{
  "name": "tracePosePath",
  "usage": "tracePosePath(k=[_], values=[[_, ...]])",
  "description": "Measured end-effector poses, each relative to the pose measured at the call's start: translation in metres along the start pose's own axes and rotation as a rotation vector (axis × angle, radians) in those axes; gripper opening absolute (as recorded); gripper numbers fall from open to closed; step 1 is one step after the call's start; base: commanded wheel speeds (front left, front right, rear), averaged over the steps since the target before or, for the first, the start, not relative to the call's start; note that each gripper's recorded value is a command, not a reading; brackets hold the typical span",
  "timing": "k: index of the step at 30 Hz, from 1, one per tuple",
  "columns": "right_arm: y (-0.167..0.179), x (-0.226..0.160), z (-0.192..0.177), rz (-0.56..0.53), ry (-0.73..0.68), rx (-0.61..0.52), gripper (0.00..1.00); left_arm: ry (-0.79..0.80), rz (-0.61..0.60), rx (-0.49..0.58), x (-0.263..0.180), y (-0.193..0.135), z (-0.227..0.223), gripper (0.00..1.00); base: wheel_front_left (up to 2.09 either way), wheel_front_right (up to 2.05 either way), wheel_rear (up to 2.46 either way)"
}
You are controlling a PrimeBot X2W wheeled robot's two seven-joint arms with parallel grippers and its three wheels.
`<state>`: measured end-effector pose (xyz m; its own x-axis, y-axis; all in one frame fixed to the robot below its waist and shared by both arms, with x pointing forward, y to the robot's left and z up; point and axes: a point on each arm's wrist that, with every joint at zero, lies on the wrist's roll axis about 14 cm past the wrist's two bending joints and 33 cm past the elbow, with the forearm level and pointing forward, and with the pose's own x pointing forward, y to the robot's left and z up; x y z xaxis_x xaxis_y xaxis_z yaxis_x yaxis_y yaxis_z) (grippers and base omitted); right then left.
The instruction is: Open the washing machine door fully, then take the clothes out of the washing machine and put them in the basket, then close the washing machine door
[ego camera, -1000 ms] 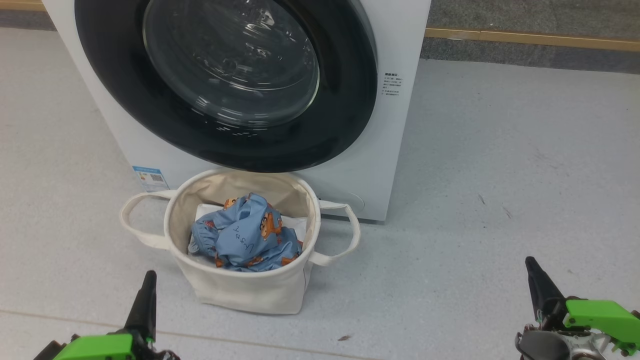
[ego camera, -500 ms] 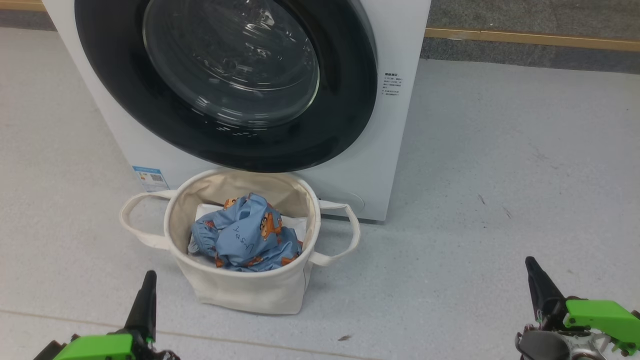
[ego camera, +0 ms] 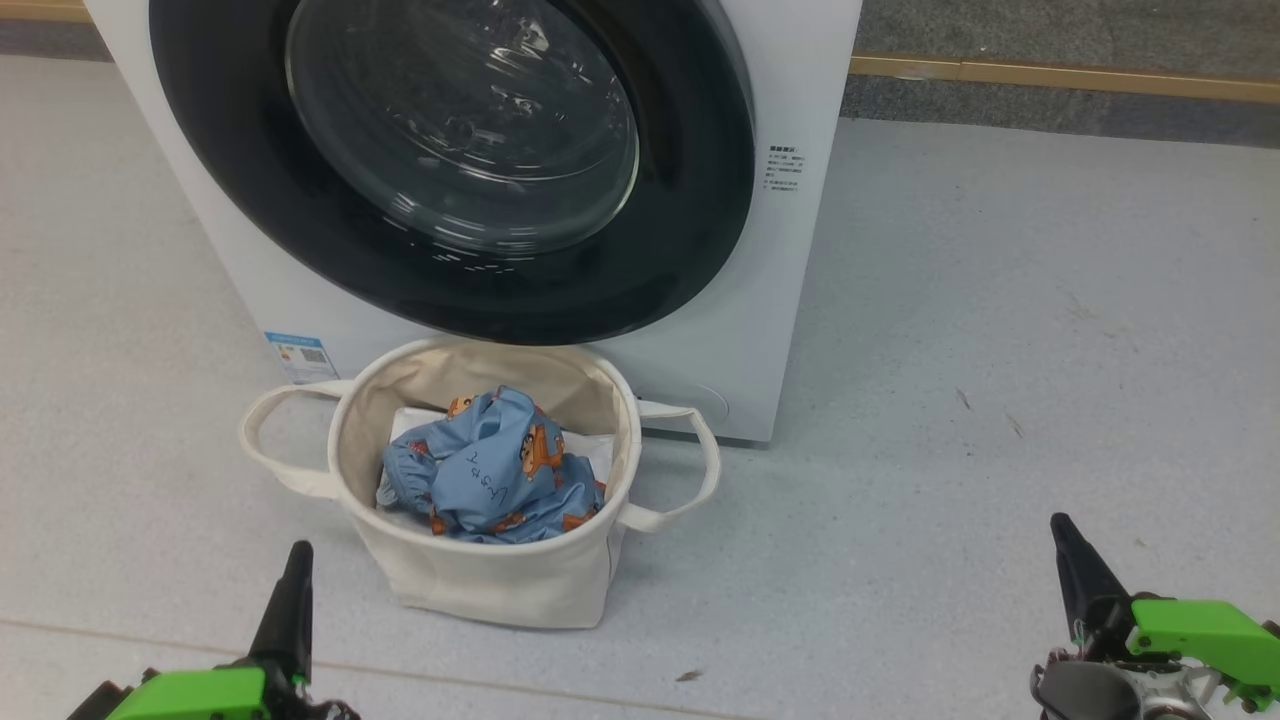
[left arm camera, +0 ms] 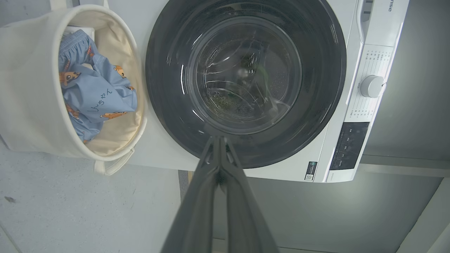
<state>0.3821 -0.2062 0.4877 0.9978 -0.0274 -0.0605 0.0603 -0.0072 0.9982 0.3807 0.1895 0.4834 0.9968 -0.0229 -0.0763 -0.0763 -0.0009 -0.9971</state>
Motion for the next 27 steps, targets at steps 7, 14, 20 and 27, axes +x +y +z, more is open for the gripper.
tracePosePath(k=[7,14,20,27], values=[[0.0,0.0,0.0,0.0,0.0,0.0,0.0,0.0,0.0,0.0,0.0,0.0,0.0,0.0,0.0,0.0,0.0],[0.0,0.0,0.0,0.0,0.0,0.0,0.0,0.0,0.0,0.0,0.0,0.0,0.0,0.0,0.0,0.0,0.0],[0.0,0.0,0.0,0.0,0.0,0.0,0.0,0.0,0.0,0.0,0.0,0.0,0.0,0.0,0.0,0.0,0.0],[0.0,0.0,0.0,0.0,0.0,0.0,0.0,0.0,0.0,0.0,0.0,0.0,-0.0001,0.0,0.0,0.0,0.0]])
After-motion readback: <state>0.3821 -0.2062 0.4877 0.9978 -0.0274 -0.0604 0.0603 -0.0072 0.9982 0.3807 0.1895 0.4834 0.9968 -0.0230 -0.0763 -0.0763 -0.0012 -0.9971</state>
